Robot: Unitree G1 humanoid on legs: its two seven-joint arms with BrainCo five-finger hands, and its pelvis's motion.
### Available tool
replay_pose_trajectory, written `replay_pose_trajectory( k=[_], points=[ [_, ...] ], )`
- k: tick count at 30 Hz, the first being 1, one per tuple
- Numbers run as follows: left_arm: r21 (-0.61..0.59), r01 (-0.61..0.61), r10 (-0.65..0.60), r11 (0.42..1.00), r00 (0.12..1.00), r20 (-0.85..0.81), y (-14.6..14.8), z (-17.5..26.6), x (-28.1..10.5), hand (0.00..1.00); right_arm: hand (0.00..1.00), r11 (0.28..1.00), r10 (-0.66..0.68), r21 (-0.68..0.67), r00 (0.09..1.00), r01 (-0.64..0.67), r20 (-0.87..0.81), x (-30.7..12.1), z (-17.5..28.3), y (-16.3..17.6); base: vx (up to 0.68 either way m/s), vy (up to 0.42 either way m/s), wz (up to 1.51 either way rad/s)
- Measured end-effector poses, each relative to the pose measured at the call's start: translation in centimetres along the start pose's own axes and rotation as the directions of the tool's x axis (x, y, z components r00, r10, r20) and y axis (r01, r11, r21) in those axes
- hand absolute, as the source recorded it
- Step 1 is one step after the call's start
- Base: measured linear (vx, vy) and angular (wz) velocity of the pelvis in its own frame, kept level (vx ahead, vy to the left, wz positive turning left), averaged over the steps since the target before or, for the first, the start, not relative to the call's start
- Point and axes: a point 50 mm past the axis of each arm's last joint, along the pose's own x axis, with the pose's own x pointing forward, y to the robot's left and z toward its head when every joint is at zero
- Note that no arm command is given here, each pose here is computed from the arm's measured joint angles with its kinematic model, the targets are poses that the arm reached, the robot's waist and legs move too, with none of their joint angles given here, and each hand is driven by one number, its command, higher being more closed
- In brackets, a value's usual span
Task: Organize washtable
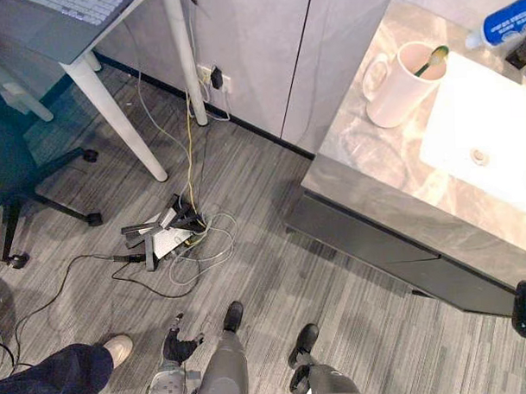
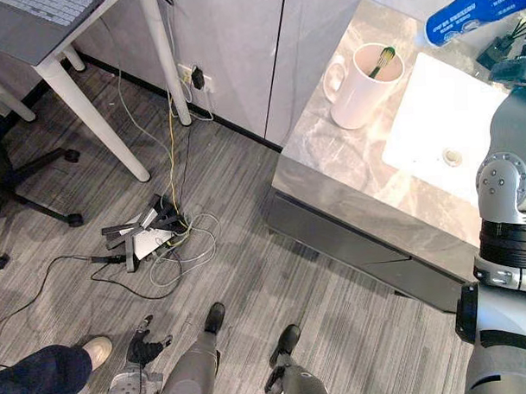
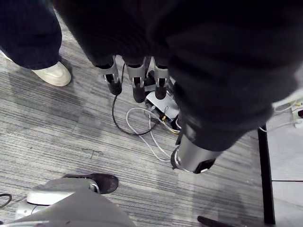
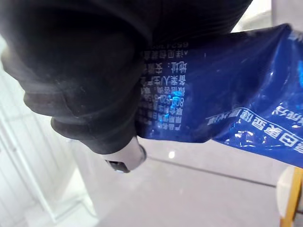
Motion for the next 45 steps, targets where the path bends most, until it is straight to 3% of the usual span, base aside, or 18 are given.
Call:
replay_pose_trajectory(
  k=[35,36,45],
  points=[
    [-0.063,-0.012,0.016,0.998,0.998,0.058,0.1,1.3,0.1,0.00,1.00,1.000,-0.014,-0.012,0.998,0.014,-0.062,1.9,-1.5,0.9,0.00,0.007,0.01],
    [-0.063,-0.012,0.016,0.998,0.998,0.058,0.1,1.3,0.1,0.00,0.00,1.000,-0.012,-0.022,0.997,0.010,-0.076,1.9,-1.8,0.9,0.00,0.000,0.00],
    [-0.053,-0.014,0.017,0.998,0.998,0.057,0.5,1.2,0.2,0.00,0.00,0.961,0.158,-0.184,0.956,-0.206,-0.249,2.0,-3.4,0.2,0.00,0.000,0.00]
  ],
)
